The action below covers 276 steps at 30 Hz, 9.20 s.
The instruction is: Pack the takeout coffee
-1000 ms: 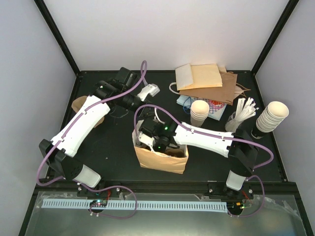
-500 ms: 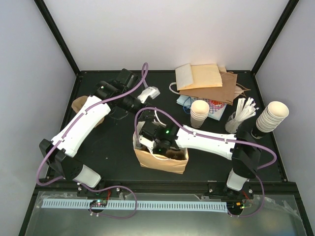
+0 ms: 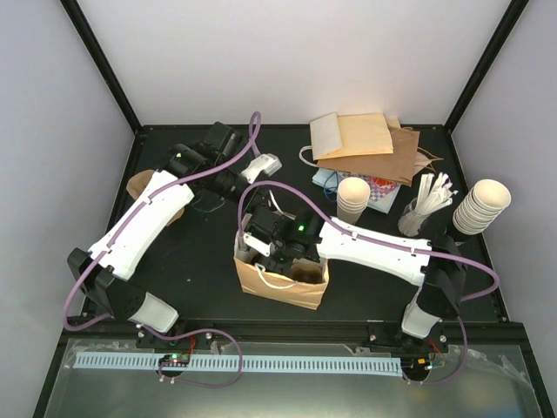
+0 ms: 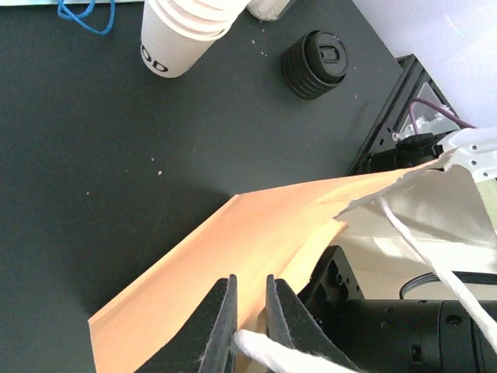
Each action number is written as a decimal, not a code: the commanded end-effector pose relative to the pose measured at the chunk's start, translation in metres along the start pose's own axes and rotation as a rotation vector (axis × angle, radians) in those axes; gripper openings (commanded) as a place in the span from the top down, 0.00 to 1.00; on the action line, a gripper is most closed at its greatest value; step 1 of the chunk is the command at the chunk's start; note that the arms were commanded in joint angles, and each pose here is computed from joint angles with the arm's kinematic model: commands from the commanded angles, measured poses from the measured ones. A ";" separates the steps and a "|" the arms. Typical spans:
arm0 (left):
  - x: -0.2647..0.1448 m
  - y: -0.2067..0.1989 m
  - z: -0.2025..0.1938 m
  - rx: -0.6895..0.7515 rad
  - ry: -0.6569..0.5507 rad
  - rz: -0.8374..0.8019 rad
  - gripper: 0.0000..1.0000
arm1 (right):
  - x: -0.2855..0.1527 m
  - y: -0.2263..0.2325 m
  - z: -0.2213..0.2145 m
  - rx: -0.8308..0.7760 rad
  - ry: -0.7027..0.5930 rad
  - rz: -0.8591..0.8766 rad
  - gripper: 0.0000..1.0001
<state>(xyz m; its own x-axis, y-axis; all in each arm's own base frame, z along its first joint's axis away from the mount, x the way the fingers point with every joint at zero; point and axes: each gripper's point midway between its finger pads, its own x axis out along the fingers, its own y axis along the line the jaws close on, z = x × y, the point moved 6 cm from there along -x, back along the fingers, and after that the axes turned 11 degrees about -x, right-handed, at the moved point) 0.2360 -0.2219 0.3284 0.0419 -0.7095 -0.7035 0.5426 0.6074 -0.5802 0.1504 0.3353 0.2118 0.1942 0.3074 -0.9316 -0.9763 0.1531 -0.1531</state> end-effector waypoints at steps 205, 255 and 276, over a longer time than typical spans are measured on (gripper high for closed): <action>-0.170 0.115 0.109 -0.024 -0.858 0.354 0.01 | -0.137 -0.062 -0.128 0.417 -0.438 -0.645 0.00; -0.074 0.052 -0.042 -0.269 -0.566 -0.046 0.01 | -0.125 -0.149 -0.115 0.916 -0.161 -0.493 0.19; -0.042 0.045 -0.056 -0.146 -0.503 0.007 0.01 | -0.072 -0.172 -0.132 0.906 0.081 -0.380 0.65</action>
<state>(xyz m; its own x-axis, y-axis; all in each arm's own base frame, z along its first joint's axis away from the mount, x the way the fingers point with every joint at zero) 0.2084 -0.1438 0.3057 0.4509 -0.7714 -0.4491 0.3724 0.6198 -0.6908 0.2849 0.1603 0.2597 0.4433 0.0307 -0.8958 -0.3946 0.9041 -0.1643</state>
